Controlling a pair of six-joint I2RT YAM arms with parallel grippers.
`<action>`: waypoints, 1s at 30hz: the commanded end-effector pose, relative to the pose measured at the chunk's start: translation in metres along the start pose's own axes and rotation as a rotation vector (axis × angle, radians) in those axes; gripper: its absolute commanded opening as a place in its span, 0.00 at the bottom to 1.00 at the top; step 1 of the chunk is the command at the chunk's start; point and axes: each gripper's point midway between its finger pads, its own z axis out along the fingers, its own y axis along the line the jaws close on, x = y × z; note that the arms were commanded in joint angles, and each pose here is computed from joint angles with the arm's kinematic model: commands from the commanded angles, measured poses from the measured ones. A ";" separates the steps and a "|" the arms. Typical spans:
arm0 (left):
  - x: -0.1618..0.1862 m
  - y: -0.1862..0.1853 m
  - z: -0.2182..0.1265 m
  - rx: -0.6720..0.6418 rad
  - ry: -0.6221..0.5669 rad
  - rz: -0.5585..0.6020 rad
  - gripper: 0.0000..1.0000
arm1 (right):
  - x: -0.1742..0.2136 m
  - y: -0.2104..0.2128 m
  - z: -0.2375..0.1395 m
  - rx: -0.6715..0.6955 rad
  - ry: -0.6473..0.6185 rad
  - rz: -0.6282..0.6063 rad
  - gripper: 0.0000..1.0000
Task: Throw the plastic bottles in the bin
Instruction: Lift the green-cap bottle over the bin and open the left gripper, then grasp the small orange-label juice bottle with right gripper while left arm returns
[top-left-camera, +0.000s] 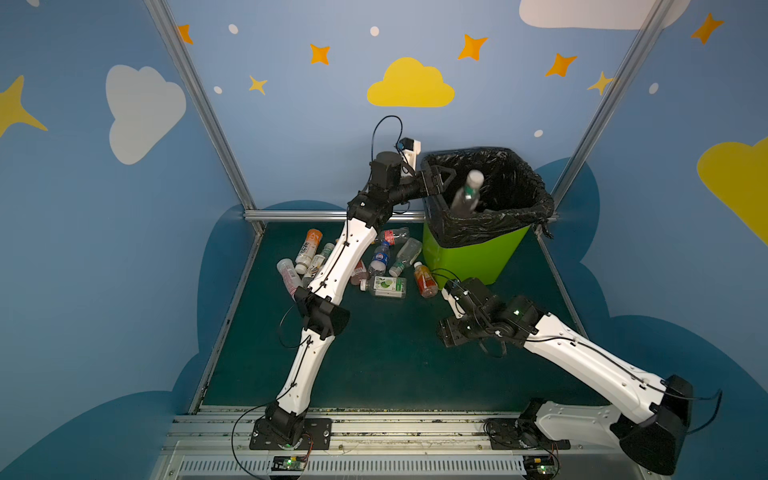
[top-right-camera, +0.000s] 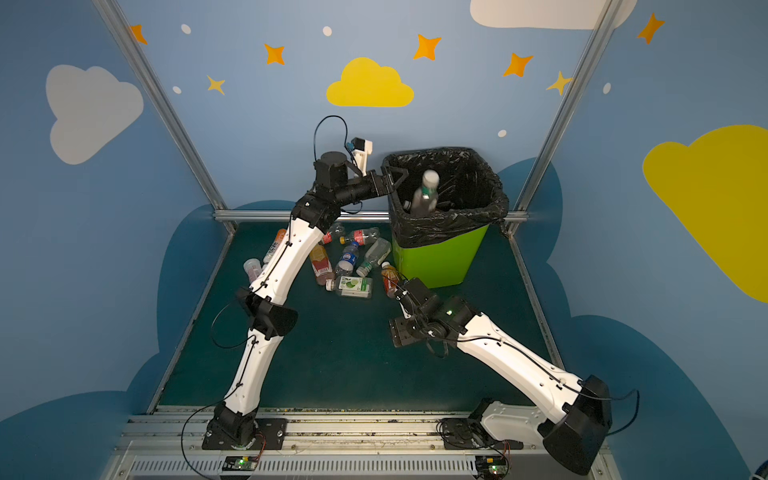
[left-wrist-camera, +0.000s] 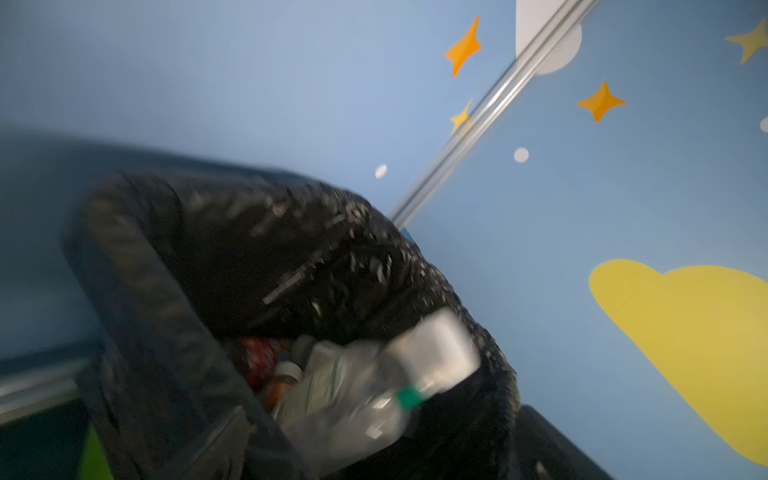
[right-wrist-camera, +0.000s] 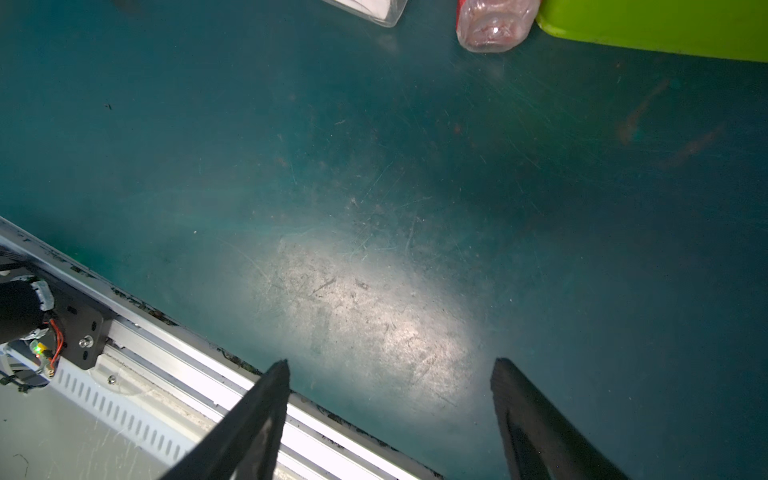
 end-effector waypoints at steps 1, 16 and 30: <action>-0.072 -0.077 -0.087 0.014 -0.169 0.150 1.00 | 0.000 -0.005 -0.008 -0.003 -0.035 0.008 0.77; 0.019 0.105 -0.282 -0.776 0.045 -0.079 1.00 | -0.059 0.007 0.015 0.042 -0.107 -0.062 0.80; 0.171 0.157 -0.354 -0.924 0.175 -0.298 1.00 | -0.135 -0.020 0.100 0.340 -0.008 -0.087 0.83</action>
